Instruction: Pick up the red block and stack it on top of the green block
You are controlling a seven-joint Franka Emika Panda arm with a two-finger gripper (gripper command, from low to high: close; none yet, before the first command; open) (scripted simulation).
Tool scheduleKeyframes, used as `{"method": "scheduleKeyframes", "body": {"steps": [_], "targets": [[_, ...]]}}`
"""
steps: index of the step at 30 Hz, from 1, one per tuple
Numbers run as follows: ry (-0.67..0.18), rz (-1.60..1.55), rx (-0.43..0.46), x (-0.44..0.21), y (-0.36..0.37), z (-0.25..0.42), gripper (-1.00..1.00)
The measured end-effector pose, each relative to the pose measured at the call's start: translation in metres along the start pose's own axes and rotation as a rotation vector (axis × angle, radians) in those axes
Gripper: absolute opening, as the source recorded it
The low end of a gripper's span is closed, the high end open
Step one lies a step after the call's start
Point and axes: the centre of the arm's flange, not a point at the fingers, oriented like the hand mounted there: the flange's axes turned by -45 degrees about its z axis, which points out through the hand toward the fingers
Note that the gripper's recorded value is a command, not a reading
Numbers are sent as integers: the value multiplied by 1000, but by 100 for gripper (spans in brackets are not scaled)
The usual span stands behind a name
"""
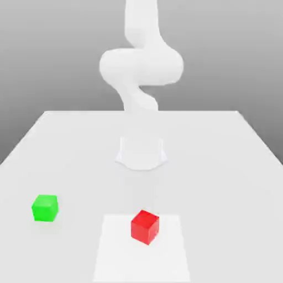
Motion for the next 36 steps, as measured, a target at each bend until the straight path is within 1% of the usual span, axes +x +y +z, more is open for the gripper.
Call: {"method": "scheduleKeyframes", "body": {"steps": [5, 10, 14, 18, 19, 21, 30, 31, 36], "targets": [[-177, -201, 99, -44, 3, 126, 0], [-346, -416, 190, -117, -9, 229, 0], [-490, -616, 261, -196, -20, 293, 0], [-621, -810, 321, -276, -23, 329, 0], [-641, -843, 331, -289, -23, 334, 0], [-653, -866, 336, -301, -21, 343, 0], [-659, -877, 340, -338, -23, 382, 0], [-661, -875, 341, -343, -23, 385, -100], [-663, -875, 342, -343, -23, 385, -100]]}}
